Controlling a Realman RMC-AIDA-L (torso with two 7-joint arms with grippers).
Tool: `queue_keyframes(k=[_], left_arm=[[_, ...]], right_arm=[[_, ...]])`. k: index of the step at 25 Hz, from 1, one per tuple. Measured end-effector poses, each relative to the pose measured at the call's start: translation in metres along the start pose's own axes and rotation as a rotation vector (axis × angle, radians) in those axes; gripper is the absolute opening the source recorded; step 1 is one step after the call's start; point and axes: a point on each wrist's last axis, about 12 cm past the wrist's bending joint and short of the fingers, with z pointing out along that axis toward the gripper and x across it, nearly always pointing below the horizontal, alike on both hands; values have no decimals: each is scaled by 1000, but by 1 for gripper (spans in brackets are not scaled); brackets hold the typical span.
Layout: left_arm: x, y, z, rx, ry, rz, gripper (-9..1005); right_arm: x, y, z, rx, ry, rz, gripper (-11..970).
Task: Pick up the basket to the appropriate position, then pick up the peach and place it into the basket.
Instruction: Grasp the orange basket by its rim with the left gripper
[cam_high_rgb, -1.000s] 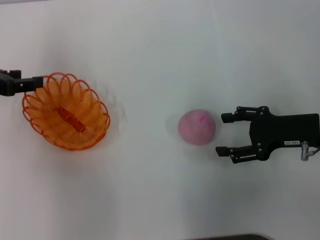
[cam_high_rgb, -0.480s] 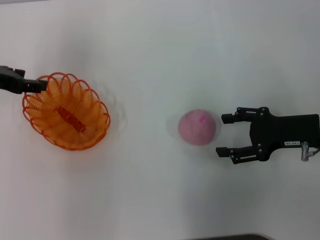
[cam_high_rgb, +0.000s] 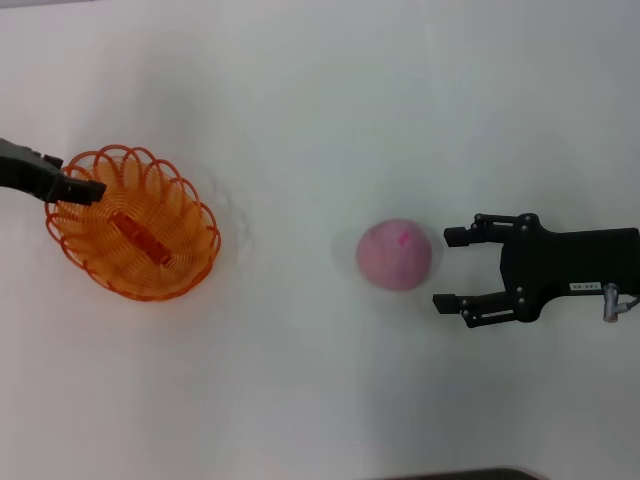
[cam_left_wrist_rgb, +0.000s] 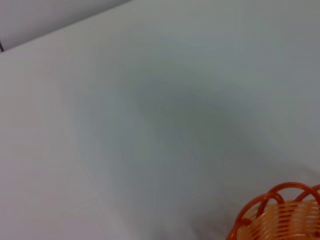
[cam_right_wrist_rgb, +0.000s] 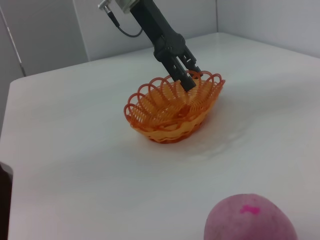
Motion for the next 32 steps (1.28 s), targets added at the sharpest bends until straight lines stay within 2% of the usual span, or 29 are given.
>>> queue_keyframes(k=[9,15,23,27,32], left_arm=[[-10,-5,5,6,37,40,716],[-15,-10,8,-1,84,76,619],[-29,-12,7,-37,144,134,621],[-35,-18,8,-27,176,172,622],[-40,-19,7,-33,176,179,623]], right_arm=[[0,0,0,2,-1,0,899],[-1,-1,1,0,-2,-2,899],[-2,-1,2,-5,-3,-4,899],[-1,0,2,-3,-3,0,899],[-1,0,2,-4,-3,-1,899]])
